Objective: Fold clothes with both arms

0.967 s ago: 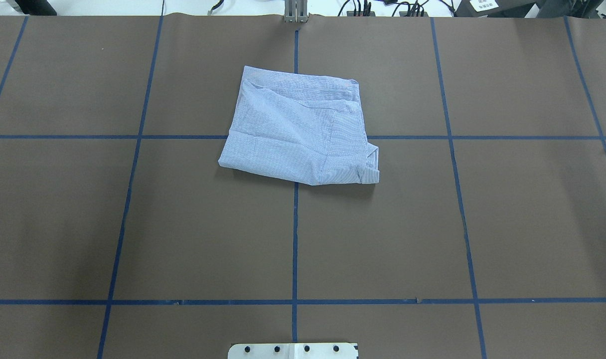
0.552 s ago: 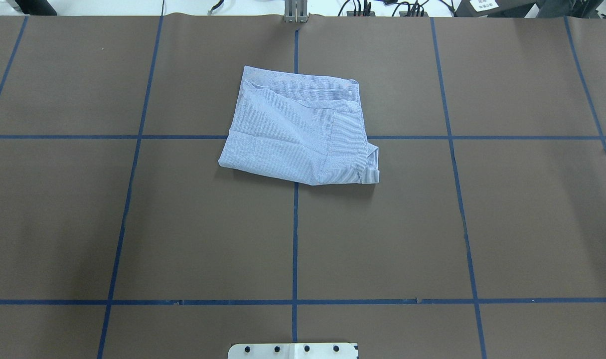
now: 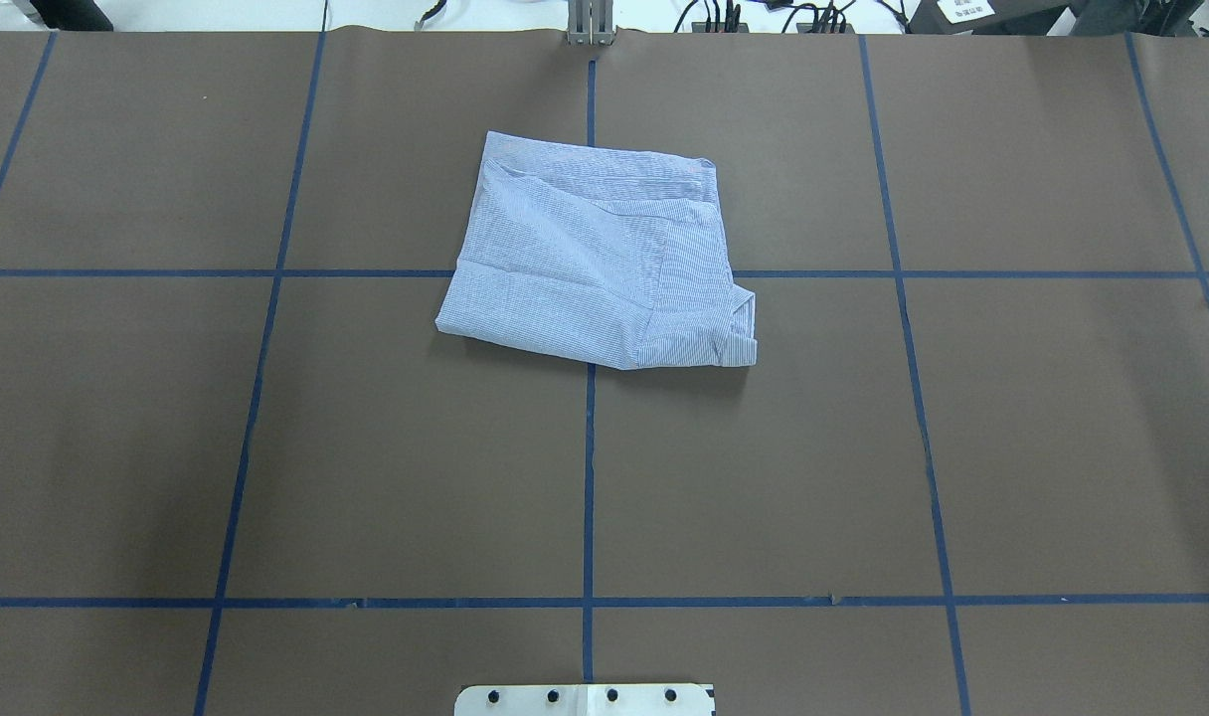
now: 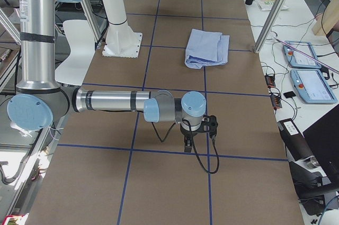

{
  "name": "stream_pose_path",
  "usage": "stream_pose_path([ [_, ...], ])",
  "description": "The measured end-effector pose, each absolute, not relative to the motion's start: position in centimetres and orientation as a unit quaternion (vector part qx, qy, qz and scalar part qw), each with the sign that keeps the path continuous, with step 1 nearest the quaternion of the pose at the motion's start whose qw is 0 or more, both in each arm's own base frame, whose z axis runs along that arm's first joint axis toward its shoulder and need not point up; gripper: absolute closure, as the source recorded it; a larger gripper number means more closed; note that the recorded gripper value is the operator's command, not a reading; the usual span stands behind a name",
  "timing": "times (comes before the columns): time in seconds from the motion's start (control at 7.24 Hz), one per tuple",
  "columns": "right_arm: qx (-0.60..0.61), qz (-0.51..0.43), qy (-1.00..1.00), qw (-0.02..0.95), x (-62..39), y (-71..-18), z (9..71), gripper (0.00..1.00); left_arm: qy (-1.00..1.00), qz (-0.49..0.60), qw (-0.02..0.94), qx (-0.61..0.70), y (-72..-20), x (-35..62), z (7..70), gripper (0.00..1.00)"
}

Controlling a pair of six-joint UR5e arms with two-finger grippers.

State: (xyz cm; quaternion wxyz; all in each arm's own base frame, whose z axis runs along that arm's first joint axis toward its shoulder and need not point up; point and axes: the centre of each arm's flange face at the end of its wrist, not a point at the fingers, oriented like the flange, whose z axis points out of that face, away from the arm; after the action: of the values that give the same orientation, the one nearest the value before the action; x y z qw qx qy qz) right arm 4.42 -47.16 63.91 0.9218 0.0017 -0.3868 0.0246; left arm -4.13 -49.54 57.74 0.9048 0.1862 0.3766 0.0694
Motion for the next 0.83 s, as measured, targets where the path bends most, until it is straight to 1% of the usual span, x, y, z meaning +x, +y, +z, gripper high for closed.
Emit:
stream_pose_path([
  [0.41,0.003,0.025,-0.392,0.920,4.3,-46.4,63.4,0.00,0.389,0.079,0.896,0.198,-49.5,-3.9,56.2,0.00],
  [0.83,0.005,0.025,-0.389,0.921,4.4,-45.1,63.2,0.00,0.392,0.083,0.894,0.200,-49.6,-3.9,55.9,0.00],
])
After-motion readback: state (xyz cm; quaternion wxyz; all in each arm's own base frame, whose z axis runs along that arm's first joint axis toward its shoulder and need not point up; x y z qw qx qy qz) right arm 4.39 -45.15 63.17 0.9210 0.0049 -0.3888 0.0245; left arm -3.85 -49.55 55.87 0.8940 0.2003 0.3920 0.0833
